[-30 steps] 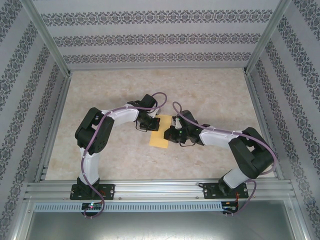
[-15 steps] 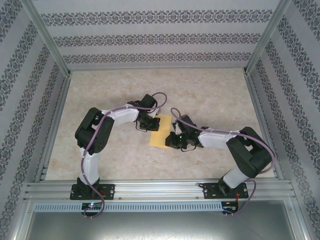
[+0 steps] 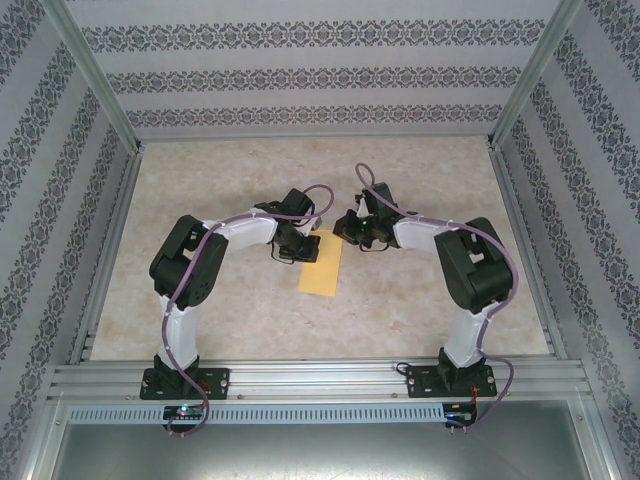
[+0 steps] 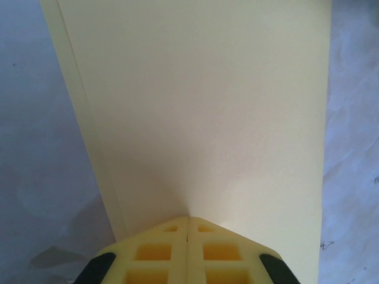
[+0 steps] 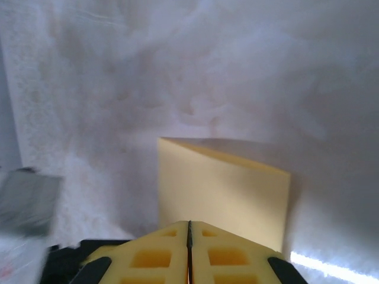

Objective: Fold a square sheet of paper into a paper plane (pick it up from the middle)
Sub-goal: Fold the square sheet of paper in half at the center of the table, then move the square sheet of paper to the center of the table.

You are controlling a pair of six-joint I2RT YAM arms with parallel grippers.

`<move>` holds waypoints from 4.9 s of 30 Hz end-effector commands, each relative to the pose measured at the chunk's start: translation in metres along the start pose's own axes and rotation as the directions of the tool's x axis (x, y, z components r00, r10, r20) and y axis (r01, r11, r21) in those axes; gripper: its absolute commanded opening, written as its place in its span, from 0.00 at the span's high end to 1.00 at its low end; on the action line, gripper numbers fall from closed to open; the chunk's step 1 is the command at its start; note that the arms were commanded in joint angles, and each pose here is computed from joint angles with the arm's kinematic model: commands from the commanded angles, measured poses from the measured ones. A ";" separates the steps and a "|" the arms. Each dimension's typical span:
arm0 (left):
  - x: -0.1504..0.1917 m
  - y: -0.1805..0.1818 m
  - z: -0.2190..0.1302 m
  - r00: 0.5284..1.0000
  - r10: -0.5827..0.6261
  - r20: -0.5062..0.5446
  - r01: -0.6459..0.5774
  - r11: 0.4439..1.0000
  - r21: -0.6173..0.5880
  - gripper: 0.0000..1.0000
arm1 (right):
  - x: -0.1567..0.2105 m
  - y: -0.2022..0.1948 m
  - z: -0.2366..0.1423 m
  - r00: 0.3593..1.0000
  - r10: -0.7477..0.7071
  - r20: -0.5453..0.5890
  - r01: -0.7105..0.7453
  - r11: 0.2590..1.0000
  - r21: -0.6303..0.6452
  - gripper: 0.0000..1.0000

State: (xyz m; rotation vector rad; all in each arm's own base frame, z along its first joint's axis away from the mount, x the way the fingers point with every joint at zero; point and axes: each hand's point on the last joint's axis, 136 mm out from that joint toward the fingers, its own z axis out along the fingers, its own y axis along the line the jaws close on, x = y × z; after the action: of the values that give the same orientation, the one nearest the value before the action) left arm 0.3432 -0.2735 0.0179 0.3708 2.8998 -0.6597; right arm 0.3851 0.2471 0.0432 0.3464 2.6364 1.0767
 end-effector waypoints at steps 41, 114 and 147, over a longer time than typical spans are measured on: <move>0.023 0.021 -0.005 0.998 -0.055 -0.043 0.051 0.996 -0.077 0.99 | 0.010 0.015 -0.041 0.993 -0.090 0.078 0.087 0.995 0.037 0.80; -0.013 0.069 -0.072 0.925 -0.318 0.206 0.344 0.933 -0.102 0.72 | 0.076 0.013 -0.028 0.981 -0.194 -0.002 0.194 0.977 0.086 0.54; -0.010 0.067 -0.070 0.923 -0.331 0.196 0.352 0.932 -0.081 0.69 | 0.090 -0.008 -0.022 0.968 -0.228 -0.099 0.240 0.963 0.125 0.55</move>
State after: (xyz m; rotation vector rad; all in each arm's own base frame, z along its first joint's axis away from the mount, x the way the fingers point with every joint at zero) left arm 0.3640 -0.1914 0.0458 -0.1786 2.8508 -0.5198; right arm 0.2925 0.2590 0.0355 0.0421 2.7441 0.8550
